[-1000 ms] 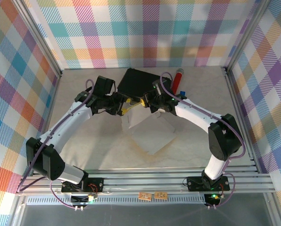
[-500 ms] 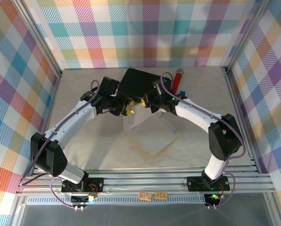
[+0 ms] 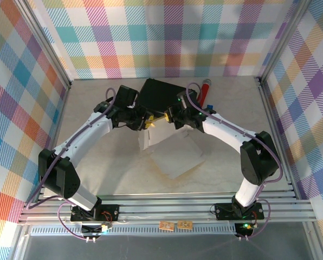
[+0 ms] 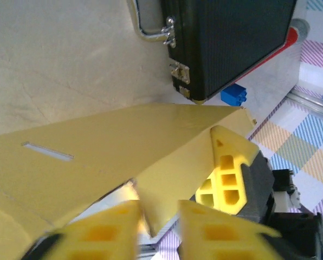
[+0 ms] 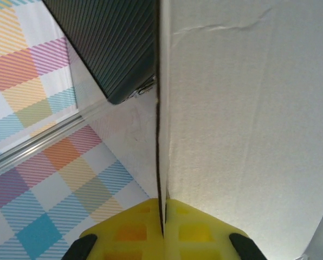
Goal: Fold the paper box
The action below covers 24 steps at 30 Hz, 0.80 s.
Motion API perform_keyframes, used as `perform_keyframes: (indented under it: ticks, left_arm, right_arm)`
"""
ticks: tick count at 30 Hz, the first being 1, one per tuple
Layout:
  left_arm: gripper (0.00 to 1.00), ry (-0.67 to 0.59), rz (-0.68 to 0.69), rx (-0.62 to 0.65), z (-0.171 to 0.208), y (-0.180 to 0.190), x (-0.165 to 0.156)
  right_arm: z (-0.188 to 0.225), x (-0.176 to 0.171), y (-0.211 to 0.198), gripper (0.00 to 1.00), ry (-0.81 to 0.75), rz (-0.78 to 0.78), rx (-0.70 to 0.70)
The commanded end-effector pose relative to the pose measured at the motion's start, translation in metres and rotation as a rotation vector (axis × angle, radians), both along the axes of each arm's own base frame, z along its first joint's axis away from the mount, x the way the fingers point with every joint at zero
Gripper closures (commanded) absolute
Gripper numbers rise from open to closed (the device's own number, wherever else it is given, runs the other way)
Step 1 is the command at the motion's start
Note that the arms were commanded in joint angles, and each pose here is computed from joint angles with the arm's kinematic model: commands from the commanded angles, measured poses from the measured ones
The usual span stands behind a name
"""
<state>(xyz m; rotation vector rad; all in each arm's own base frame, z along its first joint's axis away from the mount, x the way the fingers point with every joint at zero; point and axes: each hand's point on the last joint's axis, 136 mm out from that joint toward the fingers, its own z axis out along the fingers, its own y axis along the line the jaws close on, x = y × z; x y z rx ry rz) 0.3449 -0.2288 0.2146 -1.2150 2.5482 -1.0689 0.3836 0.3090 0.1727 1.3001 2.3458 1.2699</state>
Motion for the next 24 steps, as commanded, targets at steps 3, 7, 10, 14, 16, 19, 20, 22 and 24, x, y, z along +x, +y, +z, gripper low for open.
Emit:
perform_keyframes:
  ticks: [3,7,10,14,16,19,20,22,24]
  left_arm:
    - [0.42,-0.111,-0.008,0.058,0.031,0.041,-0.015]
    - [0.45,-0.181,-0.021,0.072,0.036,0.062,-0.027]
    - [0.54,-0.249,-0.099,0.037,0.039,0.055,-0.035]
    - [0.67,-0.229,-0.262,0.119,0.010,0.059,-0.067]
    - [0.72,-0.220,-0.349,0.175,-0.012,0.063,-0.087]
    - [0.77,-0.291,-0.430,0.170,-0.033,0.055,-0.108]
    - [0.77,-0.319,-0.441,0.156,-0.039,0.051,-0.113]
    - [0.78,-0.358,-0.451,0.151,-0.055,0.043,-0.124]
    - [0.78,-0.383,-0.467,0.151,-0.073,0.033,-0.134]
  right_arm:
    - [0.017,-0.017,-0.006,1.00,-0.090,0.030,0.038]
    - [0.028,-0.021,-0.024,1.00,-0.226,0.005,0.026]
    - [0.024,-0.023,-0.034,1.00,-0.304,-0.028,0.053]
    - [0.017,-0.019,-0.038,1.00,-0.337,-0.055,0.103]
    - [0.018,-0.017,-0.037,1.00,-0.336,-0.051,0.093]
    - [0.020,-0.013,-0.035,1.00,-0.324,-0.052,0.080]
    - [0.020,-0.012,-0.035,1.00,-0.316,-0.057,0.081]
    - [0.020,-0.010,-0.034,1.00,-0.300,-0.060,0.074]
    - [0.019,-0.007,-0.032,1.00,-0.299,-0.062,0.070]
